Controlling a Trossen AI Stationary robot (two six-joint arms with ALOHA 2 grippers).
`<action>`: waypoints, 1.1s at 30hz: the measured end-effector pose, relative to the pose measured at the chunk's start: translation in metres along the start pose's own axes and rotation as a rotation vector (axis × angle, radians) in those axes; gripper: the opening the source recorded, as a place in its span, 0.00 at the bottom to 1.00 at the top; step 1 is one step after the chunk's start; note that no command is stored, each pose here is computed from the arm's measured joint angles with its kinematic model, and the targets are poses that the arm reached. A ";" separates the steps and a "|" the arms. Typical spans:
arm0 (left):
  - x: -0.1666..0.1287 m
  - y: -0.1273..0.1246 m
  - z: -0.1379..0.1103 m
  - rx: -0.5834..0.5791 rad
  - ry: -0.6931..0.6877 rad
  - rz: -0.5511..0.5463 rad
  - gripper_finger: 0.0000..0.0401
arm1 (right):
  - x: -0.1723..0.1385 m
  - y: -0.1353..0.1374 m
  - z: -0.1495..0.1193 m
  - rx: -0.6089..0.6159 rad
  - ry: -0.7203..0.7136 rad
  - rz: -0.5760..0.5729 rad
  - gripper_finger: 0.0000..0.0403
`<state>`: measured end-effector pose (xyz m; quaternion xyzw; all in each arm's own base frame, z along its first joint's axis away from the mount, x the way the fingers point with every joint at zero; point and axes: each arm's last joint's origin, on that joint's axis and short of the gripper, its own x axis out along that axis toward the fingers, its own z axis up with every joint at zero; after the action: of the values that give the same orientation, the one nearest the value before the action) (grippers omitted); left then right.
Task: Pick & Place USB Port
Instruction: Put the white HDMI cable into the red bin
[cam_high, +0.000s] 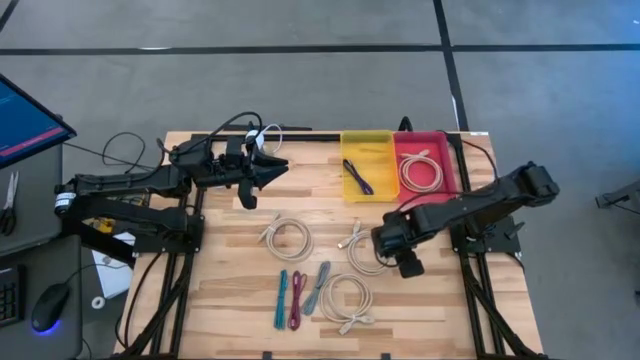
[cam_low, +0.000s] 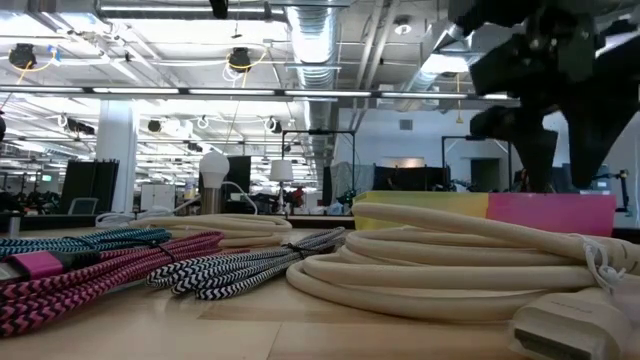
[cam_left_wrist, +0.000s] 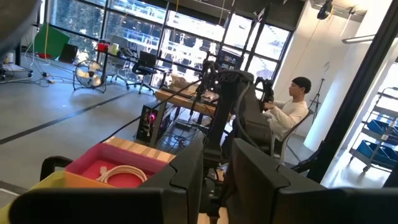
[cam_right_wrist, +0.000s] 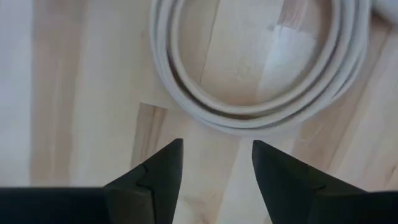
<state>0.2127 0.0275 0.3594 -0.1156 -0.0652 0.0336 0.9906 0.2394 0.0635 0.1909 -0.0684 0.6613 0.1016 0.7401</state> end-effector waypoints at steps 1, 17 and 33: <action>0.000 0.000 0.000 0.000 0.000 0.000 0.21 | 0.003 0.000 0.001 0.000 0.010 0.000 0.45; 0.000 0.000 0.000 -0.001 0.002 0.001 0.21 | 0.014 0.002 0.015 -0.022 -0.062 0.045 0.44; 0.000 0.000 -0.001 -0.001 0.006 0.001 0.21 | 0.022 0.014 0.016 -0.283 -0.034 0.001 0.44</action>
<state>0.2127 0.0276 0.3588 -0.1161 -0.0624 0.0340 0.9907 0.2539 0.0827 0.1711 -0.1700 0.6276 0.1953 0.7342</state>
